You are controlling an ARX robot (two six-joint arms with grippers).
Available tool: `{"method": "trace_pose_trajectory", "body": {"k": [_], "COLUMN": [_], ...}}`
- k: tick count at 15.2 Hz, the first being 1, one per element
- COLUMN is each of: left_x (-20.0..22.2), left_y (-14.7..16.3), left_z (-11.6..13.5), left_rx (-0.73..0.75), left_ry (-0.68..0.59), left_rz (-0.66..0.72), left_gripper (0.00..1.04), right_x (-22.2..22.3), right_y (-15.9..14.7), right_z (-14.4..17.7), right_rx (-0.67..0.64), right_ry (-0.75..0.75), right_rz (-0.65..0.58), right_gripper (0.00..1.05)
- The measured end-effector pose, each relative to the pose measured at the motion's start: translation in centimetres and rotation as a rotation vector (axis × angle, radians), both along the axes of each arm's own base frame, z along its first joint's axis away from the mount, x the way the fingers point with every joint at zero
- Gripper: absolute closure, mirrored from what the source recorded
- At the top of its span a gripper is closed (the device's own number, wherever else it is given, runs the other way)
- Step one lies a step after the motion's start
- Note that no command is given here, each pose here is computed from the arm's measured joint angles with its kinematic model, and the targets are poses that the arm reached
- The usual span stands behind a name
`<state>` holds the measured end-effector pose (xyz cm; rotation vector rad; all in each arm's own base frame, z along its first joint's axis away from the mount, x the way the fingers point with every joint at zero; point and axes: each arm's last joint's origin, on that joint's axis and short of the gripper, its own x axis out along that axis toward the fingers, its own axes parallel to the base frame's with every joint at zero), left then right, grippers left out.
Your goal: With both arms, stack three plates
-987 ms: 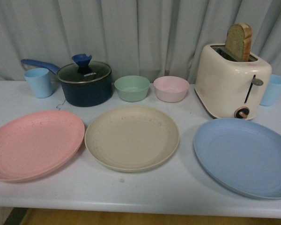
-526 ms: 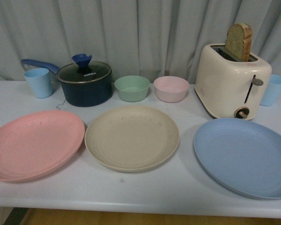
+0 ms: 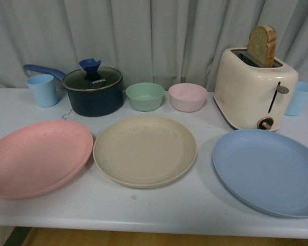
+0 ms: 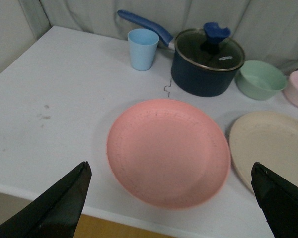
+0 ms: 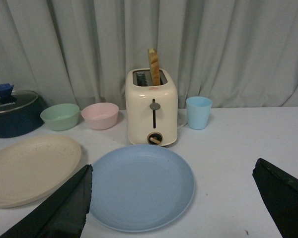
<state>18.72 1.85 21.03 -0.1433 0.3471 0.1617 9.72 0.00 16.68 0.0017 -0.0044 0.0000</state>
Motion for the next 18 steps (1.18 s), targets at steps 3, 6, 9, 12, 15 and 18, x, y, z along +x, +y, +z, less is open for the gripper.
{"method": "trace_pose_trajectory", "body": {"k": [3, 6, 9, 12, 15, 18], "left_x": [8.7, 14.3, 16.4, 16.6, 15.9, 15.5], "left_y": [2.6, 5.3, 7.4, 8.1, 7.8, 7.0], "left_z": [-1.6, -6.6, -9.3, -12.5, -14.5, -15.9], "left_rx": [0.018, 0.003, -0.035, -0.089, -0.097, -0.102], "left_ry": [0.112, 0.283, 0.348, 0.413, 0.424, 0.432], "left_rz": [0.026, 0.092, 0.189, 0.235, 0.234, 0.203], "left_gripper": [0.07, 0.07, 0.07, 0.07, 0.07, 0.11], "right_x": [0.0, 0.0, 0.0, 0.0, 0.0, 0.0], "right_y": [0.0, 0.0, 0.0, 0.0, 0.0, 0.0], "right_z": [0.0, 0.0, 0.0, 0.0, 0.0, 0.0], "right_rx": [0.000, 0.000, 0.000, 0.000, 0.000, 0.000], "right_ry": [0.000, 0.000, 0.001, 0.000, 0.000, 0.000], "right_rz": [0.000, 0.000, 0.000, 0.000, 0.000, 0.000], "right_gripper": [0.06, 0.06, 0.06, 0.06, 0.06, 0.06]}}
